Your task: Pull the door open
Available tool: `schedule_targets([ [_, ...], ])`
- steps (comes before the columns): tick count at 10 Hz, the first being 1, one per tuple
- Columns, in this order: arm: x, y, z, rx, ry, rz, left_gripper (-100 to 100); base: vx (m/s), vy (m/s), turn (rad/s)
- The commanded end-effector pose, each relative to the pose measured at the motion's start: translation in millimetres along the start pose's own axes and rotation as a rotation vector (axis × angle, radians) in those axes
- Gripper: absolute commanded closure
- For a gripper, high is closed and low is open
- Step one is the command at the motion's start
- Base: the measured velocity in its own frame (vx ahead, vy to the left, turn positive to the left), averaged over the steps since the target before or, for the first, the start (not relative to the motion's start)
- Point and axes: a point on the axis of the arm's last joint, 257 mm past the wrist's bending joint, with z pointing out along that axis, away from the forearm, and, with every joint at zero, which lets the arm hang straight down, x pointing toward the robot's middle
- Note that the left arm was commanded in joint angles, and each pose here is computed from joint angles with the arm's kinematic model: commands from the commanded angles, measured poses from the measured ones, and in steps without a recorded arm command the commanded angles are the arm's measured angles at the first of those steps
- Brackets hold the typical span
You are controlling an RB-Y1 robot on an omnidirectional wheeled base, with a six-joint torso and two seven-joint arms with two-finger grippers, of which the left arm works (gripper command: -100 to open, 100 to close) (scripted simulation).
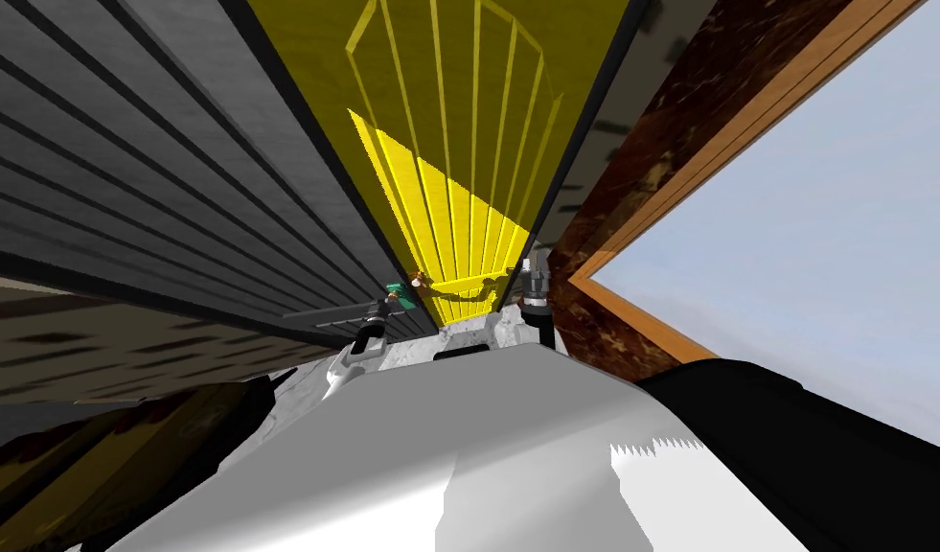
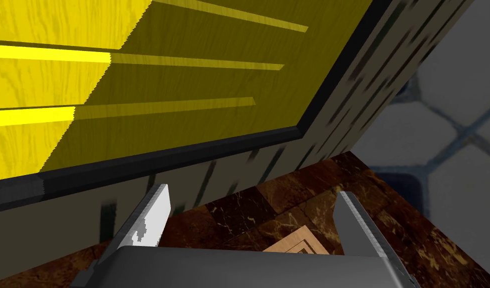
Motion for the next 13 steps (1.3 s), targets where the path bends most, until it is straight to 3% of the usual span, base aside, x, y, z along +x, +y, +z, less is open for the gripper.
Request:
schedule_targets([
  [1,-16.9,9.3,-9.3,-0.024,-0.02,0.008,100,-0.222,0.083,0.105],
  [2,0.2,3.7,-4.2,-0.006,0.013,0.0,-100,-0.232,0.022,-0.071],
  [7,38.2,-9.3,-6.3,0.023,0.096,-0.025,-100,-0.201,-0.023,-0.087],
  [9,22.1,-1.8,-6.3,0.005,0.061,-0.014,-100,-0.023,0.043,0.039],
  [13,20.2,-1.8,-2.2,0.007,0.051,-0.012,-100,0.173,0.065,-0.008],
])
